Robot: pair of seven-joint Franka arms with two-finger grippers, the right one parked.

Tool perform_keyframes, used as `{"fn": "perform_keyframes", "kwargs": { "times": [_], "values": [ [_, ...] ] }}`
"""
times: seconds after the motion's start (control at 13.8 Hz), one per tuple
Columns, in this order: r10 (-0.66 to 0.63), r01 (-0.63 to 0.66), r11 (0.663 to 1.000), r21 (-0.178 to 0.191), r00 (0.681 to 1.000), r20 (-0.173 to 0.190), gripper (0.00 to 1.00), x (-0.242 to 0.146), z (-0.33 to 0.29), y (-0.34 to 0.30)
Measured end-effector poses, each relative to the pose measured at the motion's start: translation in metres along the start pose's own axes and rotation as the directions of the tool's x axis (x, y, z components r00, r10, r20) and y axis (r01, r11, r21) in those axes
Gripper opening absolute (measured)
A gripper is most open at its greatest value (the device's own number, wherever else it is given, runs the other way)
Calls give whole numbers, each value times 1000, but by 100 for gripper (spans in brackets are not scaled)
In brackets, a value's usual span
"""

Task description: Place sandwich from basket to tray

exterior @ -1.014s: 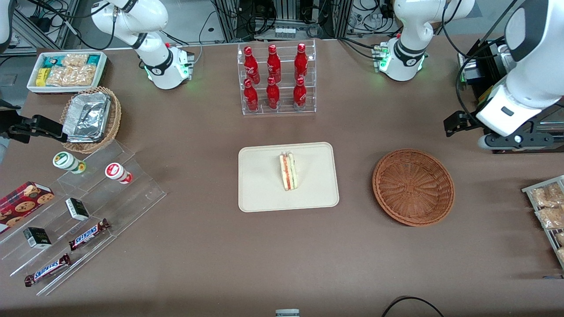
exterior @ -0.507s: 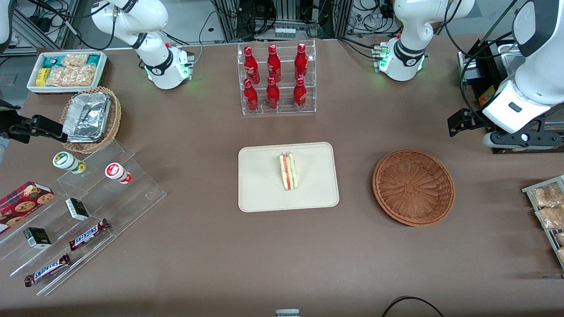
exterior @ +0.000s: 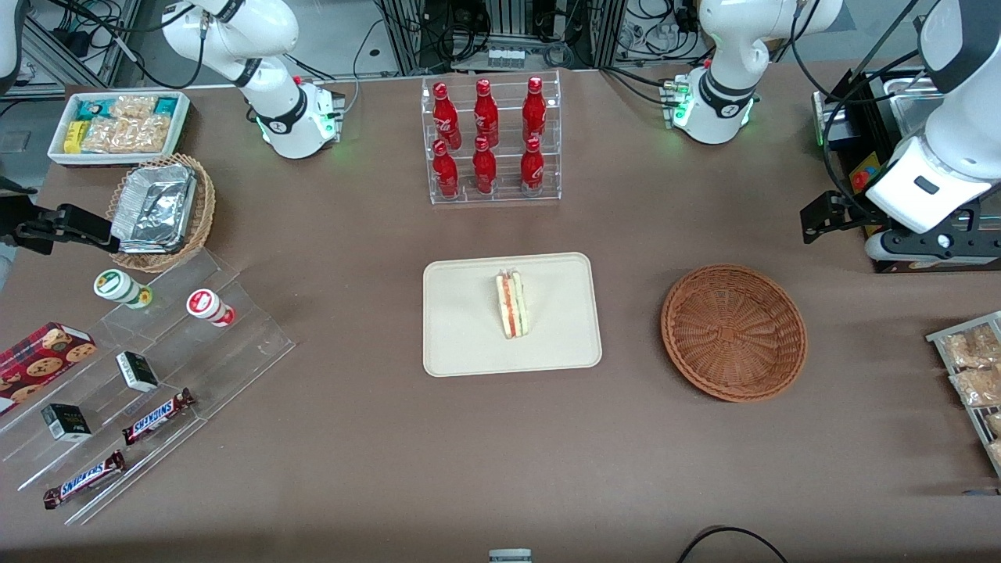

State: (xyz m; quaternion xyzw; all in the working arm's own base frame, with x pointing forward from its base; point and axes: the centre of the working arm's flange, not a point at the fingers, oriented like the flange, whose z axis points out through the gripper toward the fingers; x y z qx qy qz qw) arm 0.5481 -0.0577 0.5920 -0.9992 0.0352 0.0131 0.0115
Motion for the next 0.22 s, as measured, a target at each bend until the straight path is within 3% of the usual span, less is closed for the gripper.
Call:
{"fn": "perform_keyframes", "kwargs": {
  "times": [0.22],
  "values": [
    [-1, 1, 1000, 0, 1000, 3, 100, 0, 1, -1]
  ]
}}
